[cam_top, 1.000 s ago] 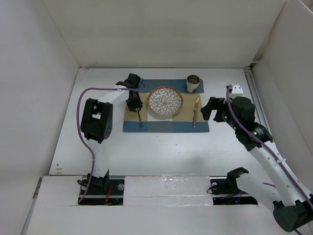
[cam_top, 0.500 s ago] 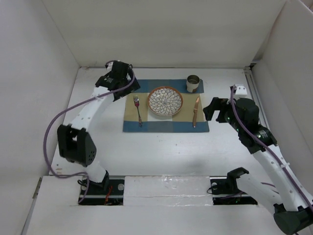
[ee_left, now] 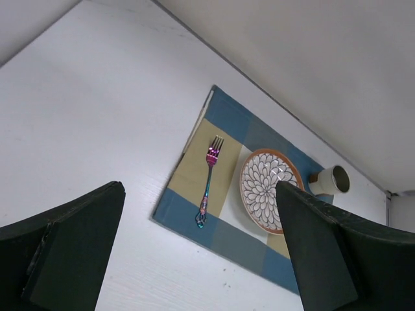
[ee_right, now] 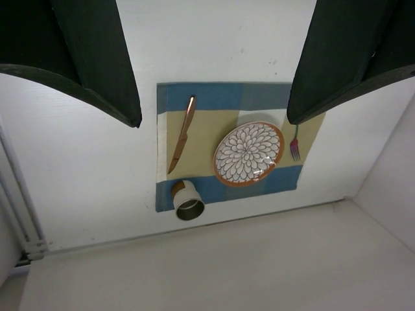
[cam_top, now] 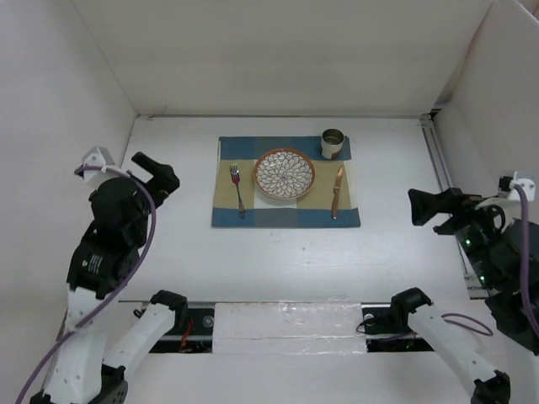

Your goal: Set the dinner table for one person

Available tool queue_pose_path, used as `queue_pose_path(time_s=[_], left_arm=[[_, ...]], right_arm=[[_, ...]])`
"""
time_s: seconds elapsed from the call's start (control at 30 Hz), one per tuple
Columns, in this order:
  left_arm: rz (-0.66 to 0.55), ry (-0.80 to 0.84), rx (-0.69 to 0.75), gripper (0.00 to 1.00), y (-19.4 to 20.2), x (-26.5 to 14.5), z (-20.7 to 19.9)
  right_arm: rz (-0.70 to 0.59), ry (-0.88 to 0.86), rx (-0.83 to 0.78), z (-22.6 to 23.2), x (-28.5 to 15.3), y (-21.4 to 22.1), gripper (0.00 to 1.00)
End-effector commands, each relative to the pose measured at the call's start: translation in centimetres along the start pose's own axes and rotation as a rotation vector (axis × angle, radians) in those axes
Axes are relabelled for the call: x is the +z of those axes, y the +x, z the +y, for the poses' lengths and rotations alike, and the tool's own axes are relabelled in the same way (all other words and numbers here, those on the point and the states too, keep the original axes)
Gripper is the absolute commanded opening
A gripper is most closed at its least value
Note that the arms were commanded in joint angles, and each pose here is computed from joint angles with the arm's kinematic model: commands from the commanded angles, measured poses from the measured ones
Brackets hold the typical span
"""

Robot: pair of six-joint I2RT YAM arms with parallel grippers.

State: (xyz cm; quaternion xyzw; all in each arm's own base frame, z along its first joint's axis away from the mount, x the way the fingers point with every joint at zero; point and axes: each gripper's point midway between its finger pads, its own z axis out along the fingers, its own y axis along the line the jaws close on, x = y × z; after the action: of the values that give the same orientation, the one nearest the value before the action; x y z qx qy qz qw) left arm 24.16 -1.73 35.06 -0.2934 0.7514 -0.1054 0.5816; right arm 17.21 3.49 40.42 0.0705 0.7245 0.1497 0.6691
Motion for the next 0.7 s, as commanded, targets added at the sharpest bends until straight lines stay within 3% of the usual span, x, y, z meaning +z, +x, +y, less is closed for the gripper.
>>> queue_pose_path(time_s=[0.0, 0.37, 0.67], left_arm=[[-0.019, -0.066, 0.014, 1.0, 0.3, -2.2, 3.3], [-0.147, -0.069, -0.116, 1.0, 0.3, -7.7, 8.7], [-0.143, -0.073, -0.113, 1.0, 0.6, -7.5, 9.0]], right_arm=[[0.043, 0.088, -0.039, -2.2, -2.6, 0.5, 1.0], [-0.044, 0.166, -0.033, -5.1, -8.3, -0.7, 1.0], [-0.052, 0.163, -0.05, -5.5, -8.9, -0.6, 1.0]])
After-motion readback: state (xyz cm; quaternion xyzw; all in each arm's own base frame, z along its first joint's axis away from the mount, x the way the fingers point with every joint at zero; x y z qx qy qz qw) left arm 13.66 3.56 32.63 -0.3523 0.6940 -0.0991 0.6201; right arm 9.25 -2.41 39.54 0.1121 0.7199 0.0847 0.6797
